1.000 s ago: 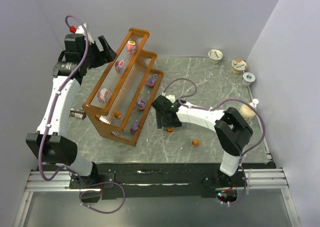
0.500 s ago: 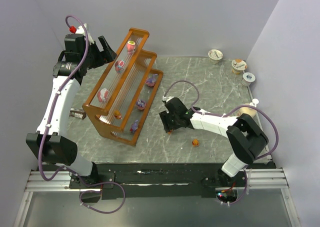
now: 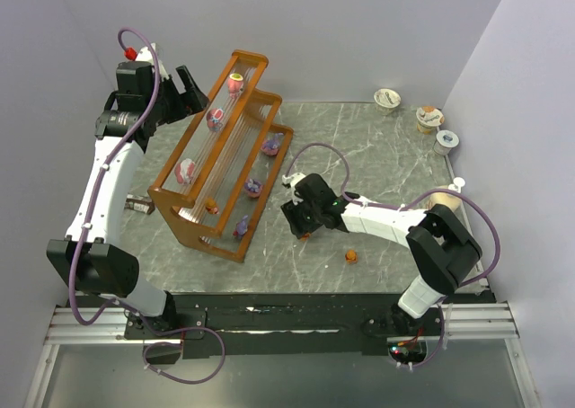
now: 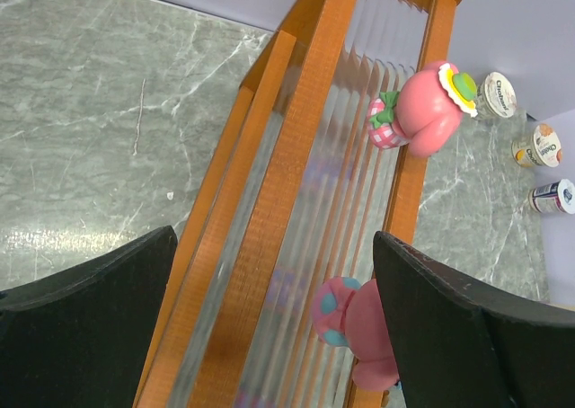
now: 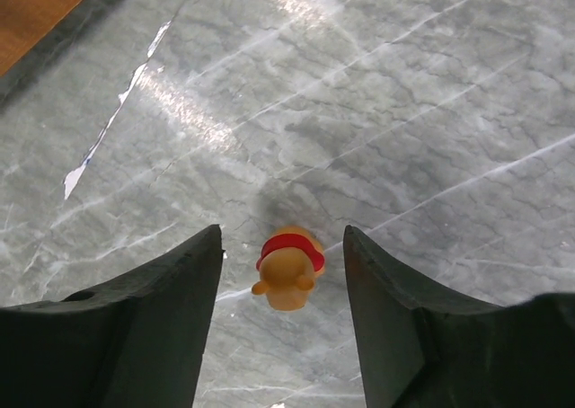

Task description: Place and organize the plastic toys onto the shelf

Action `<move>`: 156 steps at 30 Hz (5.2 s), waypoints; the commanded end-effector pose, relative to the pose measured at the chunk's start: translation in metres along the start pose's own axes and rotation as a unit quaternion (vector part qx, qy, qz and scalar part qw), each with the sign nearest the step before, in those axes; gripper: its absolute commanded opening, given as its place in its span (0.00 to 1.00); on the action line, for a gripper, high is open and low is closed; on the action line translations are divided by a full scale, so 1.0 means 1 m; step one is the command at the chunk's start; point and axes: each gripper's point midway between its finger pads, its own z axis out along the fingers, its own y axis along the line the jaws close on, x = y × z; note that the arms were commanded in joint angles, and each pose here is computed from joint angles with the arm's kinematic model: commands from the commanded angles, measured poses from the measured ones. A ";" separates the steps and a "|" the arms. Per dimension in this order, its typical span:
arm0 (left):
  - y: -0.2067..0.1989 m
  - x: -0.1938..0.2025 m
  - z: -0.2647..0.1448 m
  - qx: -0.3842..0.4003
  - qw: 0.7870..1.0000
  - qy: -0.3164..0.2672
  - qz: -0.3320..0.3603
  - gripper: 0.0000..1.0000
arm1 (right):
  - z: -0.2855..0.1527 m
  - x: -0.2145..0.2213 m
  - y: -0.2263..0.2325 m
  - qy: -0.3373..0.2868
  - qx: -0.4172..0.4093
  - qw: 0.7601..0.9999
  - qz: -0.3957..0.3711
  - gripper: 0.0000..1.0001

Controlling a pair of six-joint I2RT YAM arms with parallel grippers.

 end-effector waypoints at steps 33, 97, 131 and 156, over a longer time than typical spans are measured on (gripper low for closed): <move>-0.012 -0.026 -0.020 0.013 0.999 -0.041 0.012 0.96 | -0.002 -0.025 -0.009 0.001 0.035 0.999 0.031 0.04; -0.012 -0.027 -0.025 0.012 0.999 -0.047 0.012 0.96 | 0.006 -0.235 0.086 -0.192 0.002 0.981 -0.019 0.03; -0.008 -0.024 -0.023 0.002 0.999 -0.042 0.009 0.96 | 0.025 -0.213 0.080 -0.192 0.004 0.980 -0.041 0.13; -0.008 -0.023 -0.025 0.002 0.999 -0.040 0.008 0.96 | 0.029 -0.204 0.084 -0.181 -0.021 0.983 -0.024 0.28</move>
